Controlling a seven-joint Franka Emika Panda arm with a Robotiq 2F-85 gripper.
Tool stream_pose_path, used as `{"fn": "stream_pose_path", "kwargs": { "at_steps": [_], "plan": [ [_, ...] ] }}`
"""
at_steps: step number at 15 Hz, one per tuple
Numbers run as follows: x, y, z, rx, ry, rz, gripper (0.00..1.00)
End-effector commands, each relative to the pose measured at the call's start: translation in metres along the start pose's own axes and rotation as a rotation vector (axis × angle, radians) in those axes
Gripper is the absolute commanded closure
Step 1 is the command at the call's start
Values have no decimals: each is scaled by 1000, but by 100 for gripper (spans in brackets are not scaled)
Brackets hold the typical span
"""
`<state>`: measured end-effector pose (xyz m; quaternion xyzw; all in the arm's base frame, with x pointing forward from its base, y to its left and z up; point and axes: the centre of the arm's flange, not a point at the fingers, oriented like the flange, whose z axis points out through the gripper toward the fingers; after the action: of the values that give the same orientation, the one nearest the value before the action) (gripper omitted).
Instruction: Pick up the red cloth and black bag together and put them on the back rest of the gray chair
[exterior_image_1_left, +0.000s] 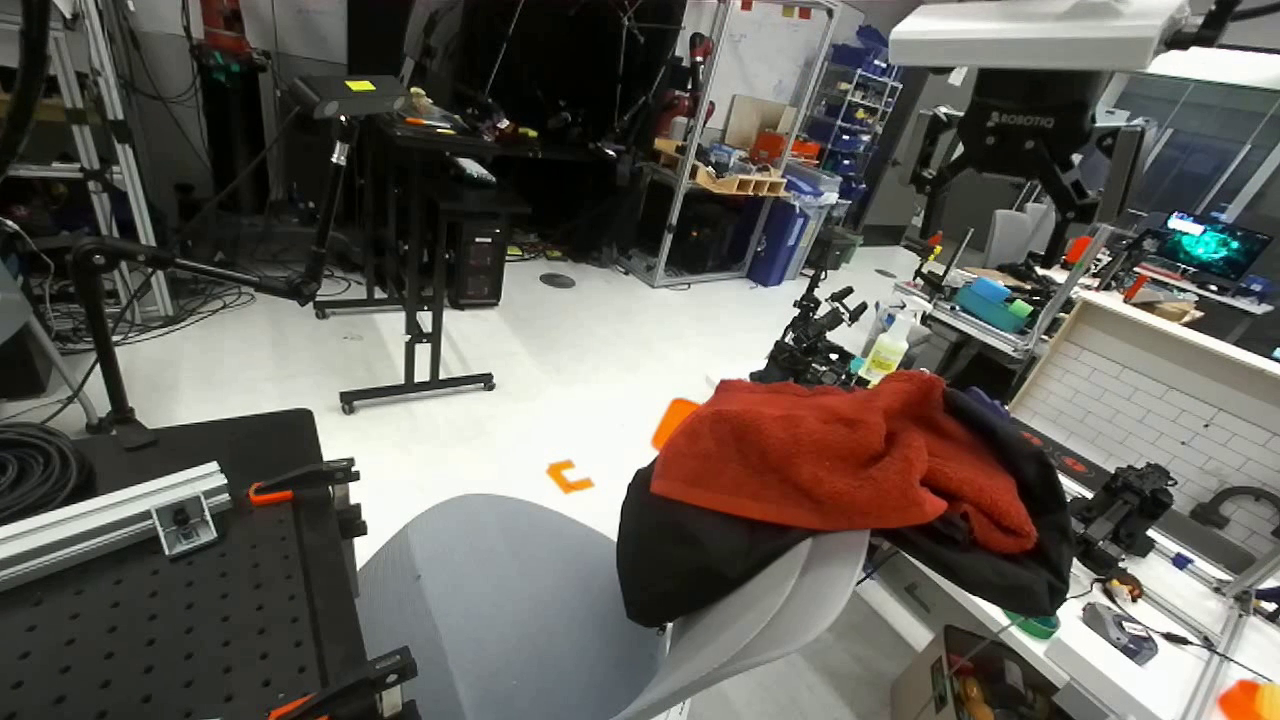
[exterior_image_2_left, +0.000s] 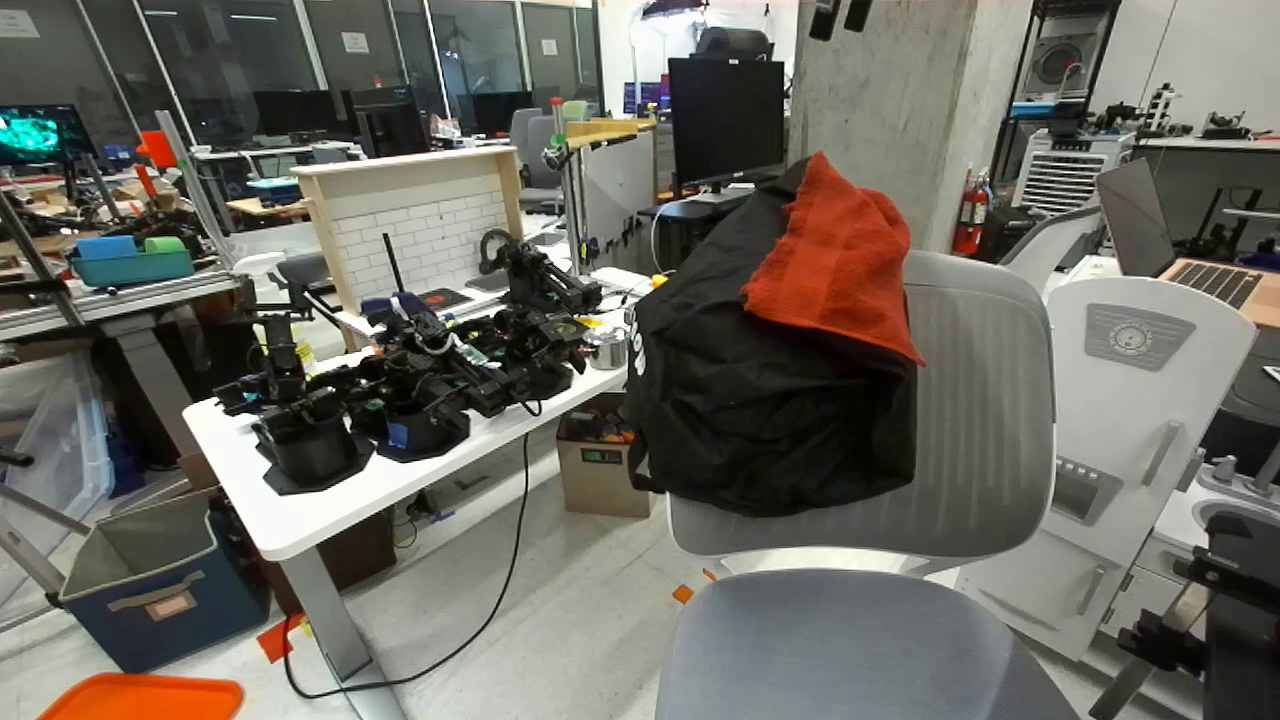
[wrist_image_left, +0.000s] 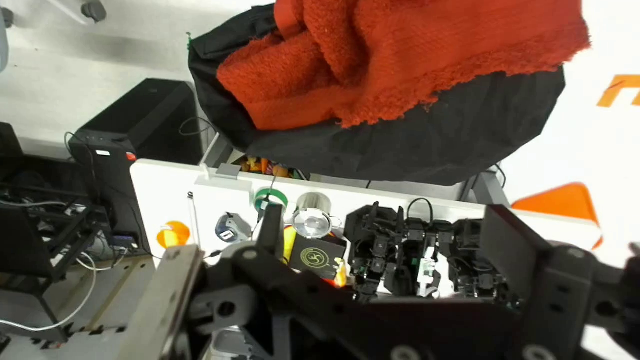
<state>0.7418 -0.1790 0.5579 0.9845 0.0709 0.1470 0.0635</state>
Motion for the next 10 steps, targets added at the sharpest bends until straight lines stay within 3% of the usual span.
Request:
{"fn": "stream_pose_path", "kwargs": {
  "at_steps": [1, 2, 4, 7, 10],
  "plan": [
    [-17, -57, 14, 115, -1, -123, 0],
    [-26, -91, 23, 166, -18, -138, 0],
    [-27, -131, 33, 170, -32, -130, 0],
    [-34, -189, 54, 121, -19, -104, 0],
    [-44, -234, 73, 21, 37, -48, 0]
  ]
}}
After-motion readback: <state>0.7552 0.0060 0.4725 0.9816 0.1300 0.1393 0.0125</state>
